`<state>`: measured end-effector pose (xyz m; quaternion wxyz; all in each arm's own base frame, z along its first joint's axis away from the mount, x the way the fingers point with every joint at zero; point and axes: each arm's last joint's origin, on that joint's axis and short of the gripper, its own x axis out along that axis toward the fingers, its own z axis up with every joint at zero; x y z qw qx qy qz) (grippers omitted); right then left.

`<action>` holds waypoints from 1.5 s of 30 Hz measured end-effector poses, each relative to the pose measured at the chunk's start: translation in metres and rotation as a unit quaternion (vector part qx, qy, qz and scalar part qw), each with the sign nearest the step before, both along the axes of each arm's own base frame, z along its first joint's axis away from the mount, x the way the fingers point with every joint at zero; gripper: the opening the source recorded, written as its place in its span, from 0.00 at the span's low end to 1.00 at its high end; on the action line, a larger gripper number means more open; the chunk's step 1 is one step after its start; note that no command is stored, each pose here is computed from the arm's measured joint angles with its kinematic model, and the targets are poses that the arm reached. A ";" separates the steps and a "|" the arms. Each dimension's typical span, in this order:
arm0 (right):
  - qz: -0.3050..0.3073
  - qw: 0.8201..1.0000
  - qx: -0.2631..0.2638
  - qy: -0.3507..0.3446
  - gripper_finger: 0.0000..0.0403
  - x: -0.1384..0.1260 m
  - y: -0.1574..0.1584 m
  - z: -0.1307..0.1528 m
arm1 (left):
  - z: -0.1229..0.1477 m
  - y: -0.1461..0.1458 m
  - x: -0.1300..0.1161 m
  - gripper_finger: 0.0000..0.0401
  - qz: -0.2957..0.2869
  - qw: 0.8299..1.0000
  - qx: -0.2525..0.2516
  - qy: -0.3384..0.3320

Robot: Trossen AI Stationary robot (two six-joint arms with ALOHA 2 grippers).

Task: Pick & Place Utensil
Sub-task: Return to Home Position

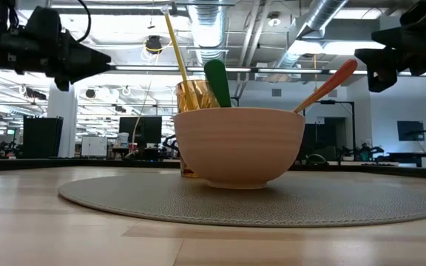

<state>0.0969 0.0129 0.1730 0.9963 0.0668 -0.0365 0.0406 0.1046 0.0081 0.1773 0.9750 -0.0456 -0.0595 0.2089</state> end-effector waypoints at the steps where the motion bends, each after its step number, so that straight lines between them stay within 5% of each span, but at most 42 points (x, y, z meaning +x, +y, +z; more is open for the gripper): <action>1: 0.000 1.000 0.000 0.000 0.44 0.000 0.000 0.000 | 0.000 0.000 0.000 0.36 0.000 1.000 0.000 0.003; 45: 0.000 1.000 -0.001 0.001 0.44 0.000 0.000 -0.001 | -0.007 0.000 0.006 0.36 0.000 0.999 0.002 0.039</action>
